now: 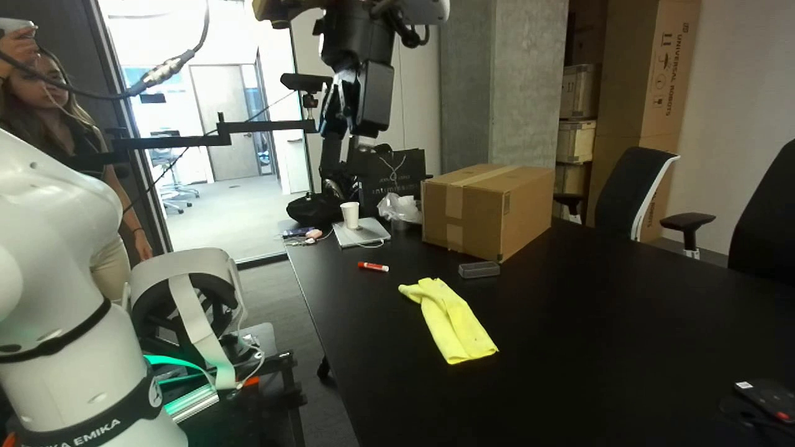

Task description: Fold the towel in half

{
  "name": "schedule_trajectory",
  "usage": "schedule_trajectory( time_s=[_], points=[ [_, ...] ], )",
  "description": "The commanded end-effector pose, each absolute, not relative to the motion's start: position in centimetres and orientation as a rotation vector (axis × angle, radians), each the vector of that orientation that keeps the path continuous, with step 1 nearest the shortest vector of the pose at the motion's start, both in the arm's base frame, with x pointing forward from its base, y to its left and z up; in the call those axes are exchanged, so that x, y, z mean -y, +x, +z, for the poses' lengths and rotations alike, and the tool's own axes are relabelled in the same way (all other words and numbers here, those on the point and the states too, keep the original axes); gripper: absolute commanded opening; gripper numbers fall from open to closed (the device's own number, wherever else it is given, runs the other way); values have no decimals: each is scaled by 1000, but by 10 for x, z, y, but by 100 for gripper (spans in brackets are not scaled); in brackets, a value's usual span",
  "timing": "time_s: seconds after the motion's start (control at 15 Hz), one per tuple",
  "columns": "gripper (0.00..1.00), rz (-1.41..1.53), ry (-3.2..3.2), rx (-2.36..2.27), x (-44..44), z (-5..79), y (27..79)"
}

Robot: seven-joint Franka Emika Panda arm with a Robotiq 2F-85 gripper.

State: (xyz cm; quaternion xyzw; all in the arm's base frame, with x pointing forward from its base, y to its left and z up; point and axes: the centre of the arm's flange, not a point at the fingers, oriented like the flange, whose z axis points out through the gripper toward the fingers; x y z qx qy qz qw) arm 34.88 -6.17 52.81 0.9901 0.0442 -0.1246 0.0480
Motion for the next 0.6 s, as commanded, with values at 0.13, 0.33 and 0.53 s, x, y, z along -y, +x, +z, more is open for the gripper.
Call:
schedule_trajectory(
  time_s=[0.13, 0.33, 0.53],
  points=[
    [100, -15, 3120, -191, 72, 550, 306],
    [100, -88, 3095, -160, 72, 552, 316],
    [100, -65, 3098, -164, 72, 552, 312]
  ],
)
